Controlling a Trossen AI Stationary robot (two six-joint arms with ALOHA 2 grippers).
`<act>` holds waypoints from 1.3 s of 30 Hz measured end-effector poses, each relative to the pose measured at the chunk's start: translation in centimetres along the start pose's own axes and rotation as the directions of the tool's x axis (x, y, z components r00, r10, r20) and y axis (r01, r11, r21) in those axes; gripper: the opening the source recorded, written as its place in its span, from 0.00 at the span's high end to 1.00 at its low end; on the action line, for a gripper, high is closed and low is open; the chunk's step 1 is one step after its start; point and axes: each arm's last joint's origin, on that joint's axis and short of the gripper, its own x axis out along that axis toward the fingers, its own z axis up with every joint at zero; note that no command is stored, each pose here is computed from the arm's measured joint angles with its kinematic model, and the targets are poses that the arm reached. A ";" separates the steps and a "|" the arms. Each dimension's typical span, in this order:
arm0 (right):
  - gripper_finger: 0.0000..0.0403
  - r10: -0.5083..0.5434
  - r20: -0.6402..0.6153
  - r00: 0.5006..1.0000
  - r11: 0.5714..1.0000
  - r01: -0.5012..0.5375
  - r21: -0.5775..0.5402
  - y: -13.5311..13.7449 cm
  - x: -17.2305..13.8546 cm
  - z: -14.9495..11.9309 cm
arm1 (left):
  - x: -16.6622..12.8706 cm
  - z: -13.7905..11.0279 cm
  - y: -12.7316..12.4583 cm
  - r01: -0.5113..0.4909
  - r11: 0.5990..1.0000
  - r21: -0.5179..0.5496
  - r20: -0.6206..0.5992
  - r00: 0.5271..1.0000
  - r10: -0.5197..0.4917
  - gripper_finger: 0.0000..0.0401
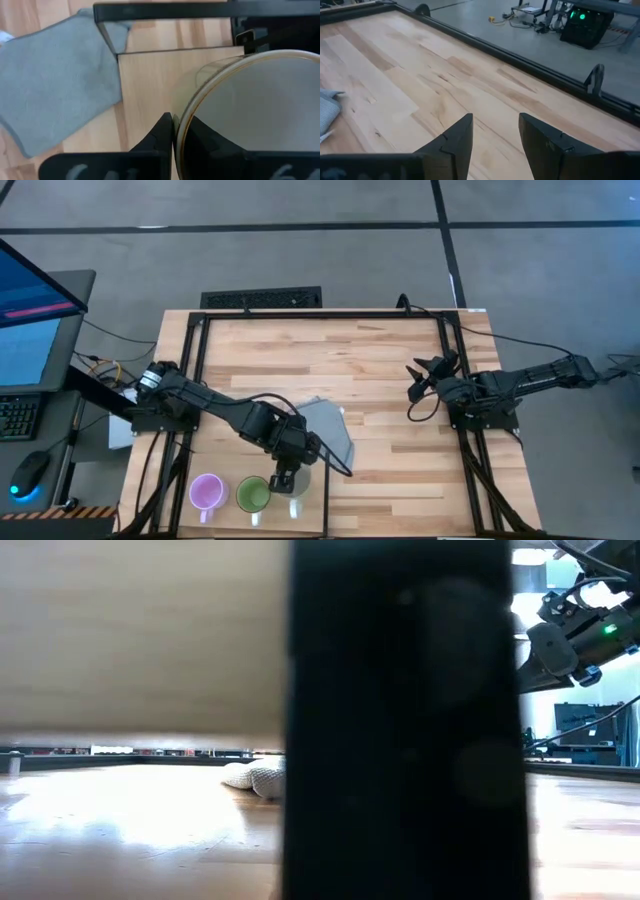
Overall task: Stack small to large cups/mugs on shelf
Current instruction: Put the white mug onto the shelf
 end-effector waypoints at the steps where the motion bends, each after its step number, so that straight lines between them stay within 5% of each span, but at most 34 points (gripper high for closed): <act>1: 0.55 -0.001 0.001 1.000 1.000 0.001 -0.001 0.0 0.0 0.0 | 0.0 0.1 0.0 0.003 1.000 0.001 0.006 1.000 -0.003 0.97; 13: 0.55 -0.024 0.005 1.000 1.000 0.024 -0.017 -0.1 0.0 -0.1 | 2.7 0.8 0.4 -0.023 1.000 0.020 -0.064 0.998 0.024 0.97; 39: 0.55 -0.078 0.000 0.997 0.994 0.078 -0.073 -0.4 0.0 -0.4 | 3.4 1.0 -1.1 -0.079 0.997 0.010 -0.051 0.996 0.079 0.97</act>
